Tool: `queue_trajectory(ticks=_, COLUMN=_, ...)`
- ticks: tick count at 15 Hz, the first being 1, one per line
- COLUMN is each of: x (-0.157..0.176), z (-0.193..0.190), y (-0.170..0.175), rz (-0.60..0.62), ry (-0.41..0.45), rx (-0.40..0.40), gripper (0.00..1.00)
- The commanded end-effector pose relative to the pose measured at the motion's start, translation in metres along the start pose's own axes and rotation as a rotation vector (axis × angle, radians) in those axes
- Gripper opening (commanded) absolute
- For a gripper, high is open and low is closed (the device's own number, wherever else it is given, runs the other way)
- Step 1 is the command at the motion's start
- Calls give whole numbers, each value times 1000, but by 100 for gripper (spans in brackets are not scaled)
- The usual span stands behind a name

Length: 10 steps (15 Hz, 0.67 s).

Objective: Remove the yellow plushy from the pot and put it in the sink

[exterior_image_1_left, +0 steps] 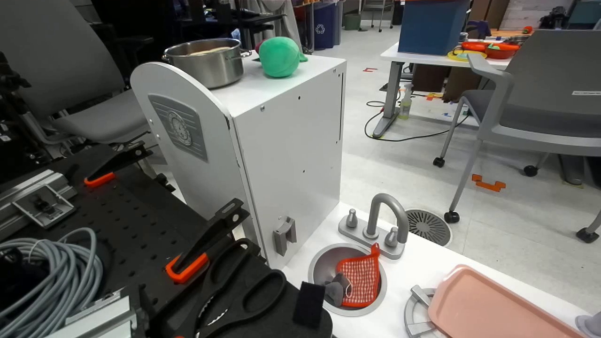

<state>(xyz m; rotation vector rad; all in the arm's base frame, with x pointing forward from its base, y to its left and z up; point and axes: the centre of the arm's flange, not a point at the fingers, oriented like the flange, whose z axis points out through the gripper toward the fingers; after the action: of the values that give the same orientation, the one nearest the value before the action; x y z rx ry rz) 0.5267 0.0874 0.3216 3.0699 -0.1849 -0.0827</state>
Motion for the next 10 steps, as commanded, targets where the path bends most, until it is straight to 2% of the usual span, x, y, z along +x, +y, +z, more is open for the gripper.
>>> queue_trajectory(ticks=1, x=-8, z=3, y=8, rz=35, ry=-18, rx=2, gripper=100)
queue_trajectory(ticks=7, x=-17, z=29, y=19, rz=31, ry=-78, rx=-18, gripper=100)
queue_trajectory(ticks=10, x=-17, z=37, y=24, rz=41, ry=-79, rx=-29, gripper=100)
